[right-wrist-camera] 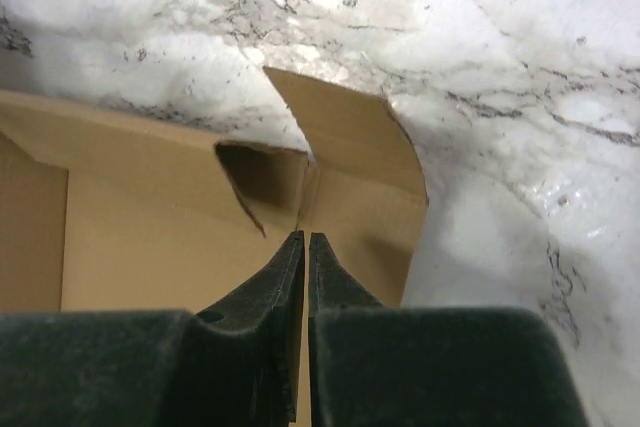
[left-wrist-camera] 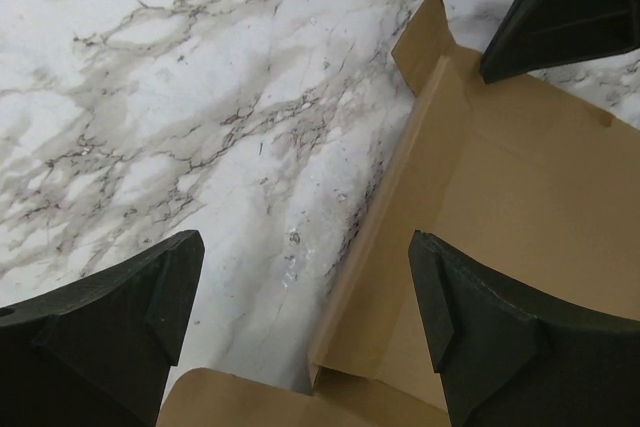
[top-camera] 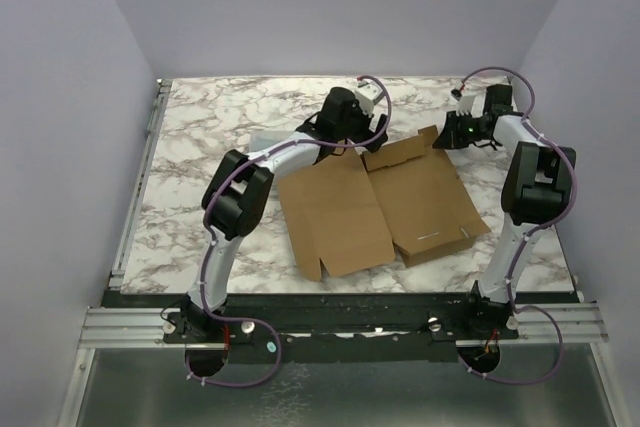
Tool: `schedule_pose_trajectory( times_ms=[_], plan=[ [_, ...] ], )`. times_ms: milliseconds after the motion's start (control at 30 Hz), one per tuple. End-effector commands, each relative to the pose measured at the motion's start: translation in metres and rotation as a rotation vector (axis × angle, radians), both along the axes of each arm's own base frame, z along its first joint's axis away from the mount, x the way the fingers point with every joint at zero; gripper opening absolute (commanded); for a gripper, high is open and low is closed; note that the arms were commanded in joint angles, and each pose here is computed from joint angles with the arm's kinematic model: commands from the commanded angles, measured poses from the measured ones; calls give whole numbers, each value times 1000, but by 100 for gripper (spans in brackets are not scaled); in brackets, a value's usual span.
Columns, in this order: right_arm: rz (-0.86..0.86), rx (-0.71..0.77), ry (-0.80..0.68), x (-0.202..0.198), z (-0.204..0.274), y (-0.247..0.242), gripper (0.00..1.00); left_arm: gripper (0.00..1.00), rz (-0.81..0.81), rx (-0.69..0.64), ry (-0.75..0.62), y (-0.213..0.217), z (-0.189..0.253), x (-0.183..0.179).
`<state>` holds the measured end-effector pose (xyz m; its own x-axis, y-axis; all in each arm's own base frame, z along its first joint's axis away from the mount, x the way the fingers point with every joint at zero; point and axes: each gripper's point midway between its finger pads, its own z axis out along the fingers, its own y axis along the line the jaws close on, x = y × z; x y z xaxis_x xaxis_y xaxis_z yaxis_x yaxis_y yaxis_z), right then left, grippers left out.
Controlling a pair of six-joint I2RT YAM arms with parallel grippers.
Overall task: Fold the paper box
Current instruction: Fold the paper box at the center of the board.
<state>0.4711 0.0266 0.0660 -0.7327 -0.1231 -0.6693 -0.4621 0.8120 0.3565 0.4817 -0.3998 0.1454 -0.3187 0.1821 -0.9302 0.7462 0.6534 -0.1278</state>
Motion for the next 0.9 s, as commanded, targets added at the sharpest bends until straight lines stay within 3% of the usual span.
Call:
schedule_pose_trajectory(
  times_ms=[0, 333, 633, 867],
  plan=[
    [2, 91, 34, 8, -5, 9, 9, 91, -5, 54, 14, -6, -23, 6],
    [86, 246, 92, -7, -9, 32, 8, 95, -138, 45, 18, -29, -33, -1],
    [163, 387, 80, -18, 20, 50, 8, 96, -226, 39, 31, -31, -32, -23],
    [175, 460, 78, -14, 36, 55, 8, 99, -248, 142, -92, -29, -21, -37]
  ],
)
